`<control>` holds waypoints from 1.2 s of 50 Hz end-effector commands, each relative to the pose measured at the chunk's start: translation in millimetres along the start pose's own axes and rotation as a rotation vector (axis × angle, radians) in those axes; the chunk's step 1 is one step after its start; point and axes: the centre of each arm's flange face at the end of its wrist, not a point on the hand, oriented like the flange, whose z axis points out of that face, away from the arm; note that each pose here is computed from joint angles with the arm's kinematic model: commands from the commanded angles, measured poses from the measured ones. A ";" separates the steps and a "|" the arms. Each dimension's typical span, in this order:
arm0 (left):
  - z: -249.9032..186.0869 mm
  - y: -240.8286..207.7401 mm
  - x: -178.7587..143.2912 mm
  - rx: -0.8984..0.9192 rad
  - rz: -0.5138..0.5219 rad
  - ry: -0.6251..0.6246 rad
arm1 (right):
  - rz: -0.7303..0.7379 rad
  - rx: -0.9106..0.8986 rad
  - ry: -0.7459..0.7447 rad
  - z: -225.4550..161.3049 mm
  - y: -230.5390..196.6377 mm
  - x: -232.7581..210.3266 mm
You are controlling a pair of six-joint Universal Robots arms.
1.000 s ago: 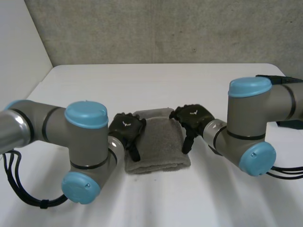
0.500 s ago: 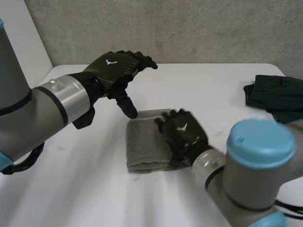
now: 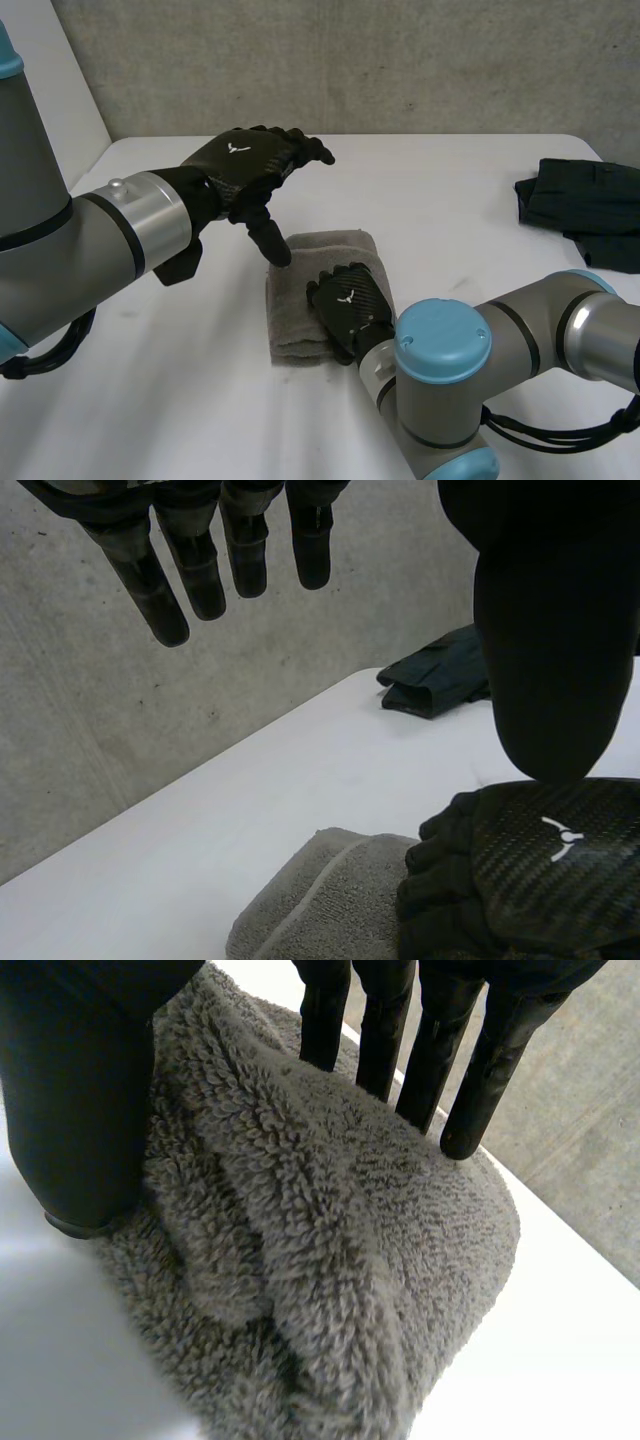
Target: Fold the laundry.
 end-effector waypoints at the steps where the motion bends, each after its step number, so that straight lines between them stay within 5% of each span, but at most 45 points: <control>1: 0.3 0.6 0.2 -0.002 -0.002 0.000 | -0.021 0.016 0.002 7.3 0.3 -0.6; 26: 0.4 0.6 -0.7 -0.002 -0.006 0.000 | -0.012 0.020 0.041 25.0 3.3 13.6; 60: 0.1 -0.5 -1.9 0.004 -0.019 -0.004 | -0.033 -0.084 0.140 14.2 19.5 116.3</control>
